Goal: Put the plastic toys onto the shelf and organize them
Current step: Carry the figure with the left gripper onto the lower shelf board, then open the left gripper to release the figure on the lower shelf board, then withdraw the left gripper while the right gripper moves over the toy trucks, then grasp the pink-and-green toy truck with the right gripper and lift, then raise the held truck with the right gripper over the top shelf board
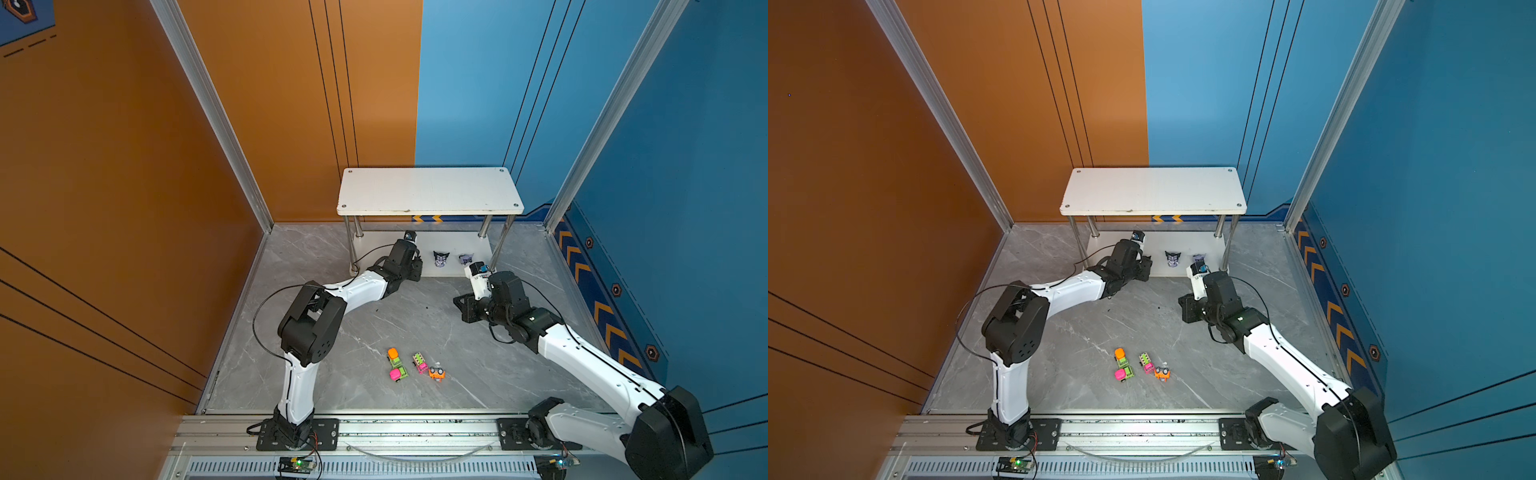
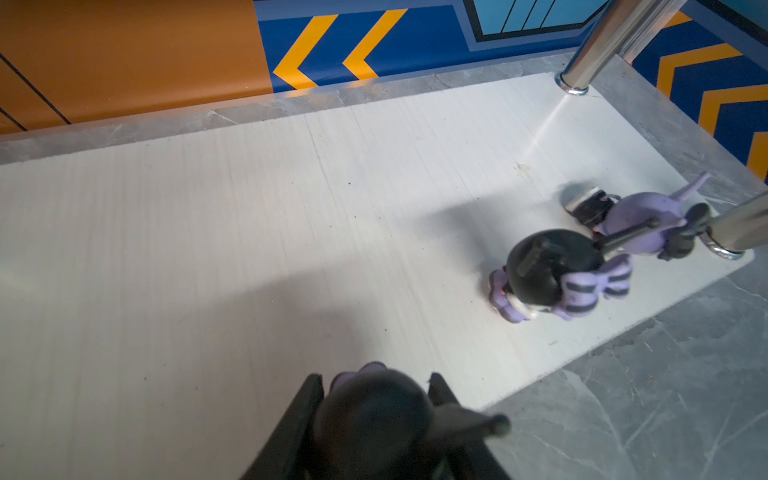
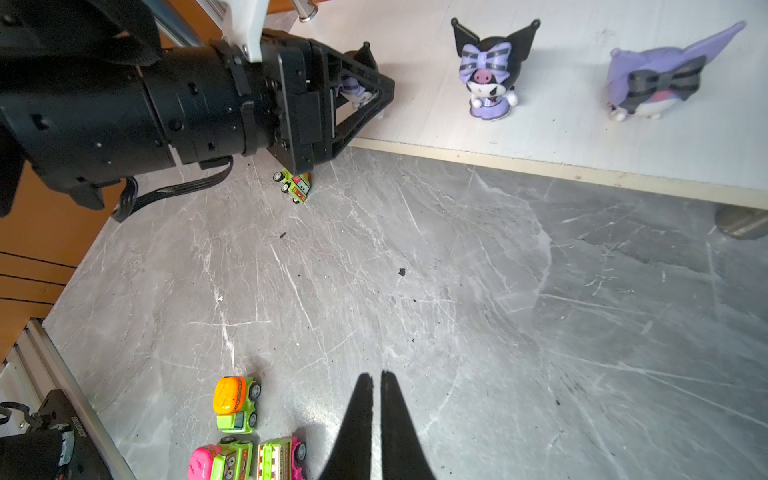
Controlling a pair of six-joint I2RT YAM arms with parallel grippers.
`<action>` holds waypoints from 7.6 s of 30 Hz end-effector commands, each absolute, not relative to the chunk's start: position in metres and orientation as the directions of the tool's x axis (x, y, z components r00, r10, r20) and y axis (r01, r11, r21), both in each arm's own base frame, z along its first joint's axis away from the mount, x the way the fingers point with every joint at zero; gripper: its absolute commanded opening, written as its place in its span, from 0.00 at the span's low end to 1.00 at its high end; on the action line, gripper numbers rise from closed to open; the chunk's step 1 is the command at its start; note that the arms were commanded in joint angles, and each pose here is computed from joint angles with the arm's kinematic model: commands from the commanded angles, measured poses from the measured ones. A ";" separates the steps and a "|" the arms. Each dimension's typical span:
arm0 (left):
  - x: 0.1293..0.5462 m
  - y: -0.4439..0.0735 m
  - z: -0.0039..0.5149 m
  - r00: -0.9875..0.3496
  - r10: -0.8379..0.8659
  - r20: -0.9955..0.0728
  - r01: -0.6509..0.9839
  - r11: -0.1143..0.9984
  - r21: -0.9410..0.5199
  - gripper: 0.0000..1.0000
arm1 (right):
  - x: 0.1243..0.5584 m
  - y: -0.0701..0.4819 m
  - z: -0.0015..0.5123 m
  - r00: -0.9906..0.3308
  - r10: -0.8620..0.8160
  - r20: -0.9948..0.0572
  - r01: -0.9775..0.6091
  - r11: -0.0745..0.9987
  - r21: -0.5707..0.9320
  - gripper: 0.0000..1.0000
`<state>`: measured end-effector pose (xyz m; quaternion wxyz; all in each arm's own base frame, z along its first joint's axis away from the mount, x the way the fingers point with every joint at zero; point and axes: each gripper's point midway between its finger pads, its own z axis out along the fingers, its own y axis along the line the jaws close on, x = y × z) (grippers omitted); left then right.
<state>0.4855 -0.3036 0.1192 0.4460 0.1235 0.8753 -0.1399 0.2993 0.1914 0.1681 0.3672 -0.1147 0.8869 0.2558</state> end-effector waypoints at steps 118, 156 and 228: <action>0.318 -0.188 0.161 -0.525 -0.089 -0.846 0.135 0.973 -0.187 0.53 | 0.171 0.281 0.076 -0.696 -0.600 -0.394 -0.680 0.727 0.094 0.62; 0.310 -0.139 0.151 -0.508 -0.201 -0.837 0.069 0.960 -0.272 0.54 | 0.184 0.294 0.034 -0.758 -0.601 -0.254 -0.627 0.779 0.025 0.33; 0.314 -0.151 0.151 -0.573 -0.194 -0.796 0.056 0.960 -0.275 0.54 | 0.488 0.071 0.381 -0.605 -0.012 -0.796 0.009 1.000 -0.021 0.19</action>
